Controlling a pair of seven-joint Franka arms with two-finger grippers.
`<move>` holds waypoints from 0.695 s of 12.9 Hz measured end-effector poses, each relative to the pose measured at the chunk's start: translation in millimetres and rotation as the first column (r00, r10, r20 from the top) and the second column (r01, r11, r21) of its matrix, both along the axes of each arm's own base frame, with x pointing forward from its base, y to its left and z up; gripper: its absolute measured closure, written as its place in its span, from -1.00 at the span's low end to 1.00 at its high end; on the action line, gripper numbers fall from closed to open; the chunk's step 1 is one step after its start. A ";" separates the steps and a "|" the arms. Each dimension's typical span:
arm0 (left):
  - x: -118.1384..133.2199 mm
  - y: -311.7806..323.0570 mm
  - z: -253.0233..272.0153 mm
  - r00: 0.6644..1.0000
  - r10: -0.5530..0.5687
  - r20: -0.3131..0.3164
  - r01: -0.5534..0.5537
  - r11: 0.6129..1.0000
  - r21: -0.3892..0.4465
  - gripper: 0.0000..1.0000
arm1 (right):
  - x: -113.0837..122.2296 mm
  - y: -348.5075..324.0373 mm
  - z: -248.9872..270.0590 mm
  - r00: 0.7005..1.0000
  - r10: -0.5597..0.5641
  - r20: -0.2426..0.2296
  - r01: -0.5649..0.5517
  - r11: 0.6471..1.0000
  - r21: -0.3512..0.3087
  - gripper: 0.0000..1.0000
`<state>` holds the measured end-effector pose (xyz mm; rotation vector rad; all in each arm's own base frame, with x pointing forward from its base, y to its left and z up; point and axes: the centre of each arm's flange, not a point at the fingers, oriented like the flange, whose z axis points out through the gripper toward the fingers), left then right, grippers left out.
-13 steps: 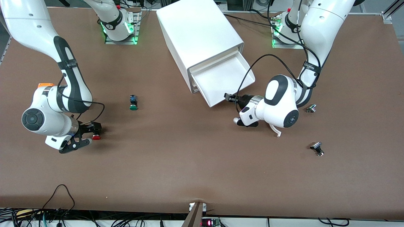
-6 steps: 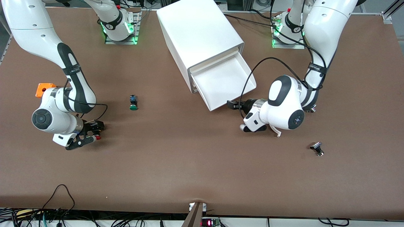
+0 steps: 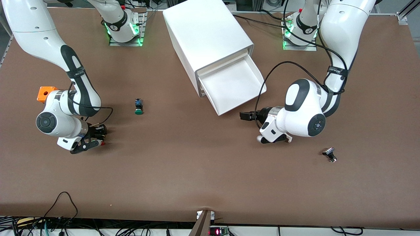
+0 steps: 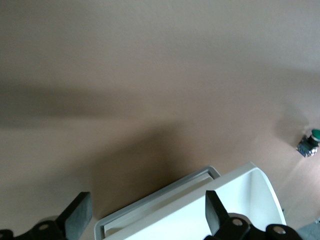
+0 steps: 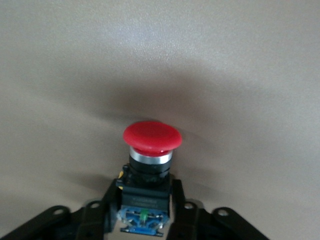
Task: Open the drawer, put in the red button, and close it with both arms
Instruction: 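Grasp the red button with the right gripper while the left gripper withdraws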
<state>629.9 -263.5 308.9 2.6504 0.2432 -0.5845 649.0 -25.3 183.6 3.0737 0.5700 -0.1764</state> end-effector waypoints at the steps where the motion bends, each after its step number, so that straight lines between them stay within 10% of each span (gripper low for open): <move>1: 5.2 10.2 8.1 1.000 0.010 0.020 -0.011 1.000 0.014 -1.00 | 1.3 0.8 4.9 1.000 -0.005 0.007 0.005 1.000 0.009 0.18; 9: 31.9 95.7 66.0 0.984 0.023 0.178 -0.056 0.983 0.178 -1.00 | 26.7 73.7 131.0 0.987 -0.102 -0.127 0.119 0.985 0.129 0.18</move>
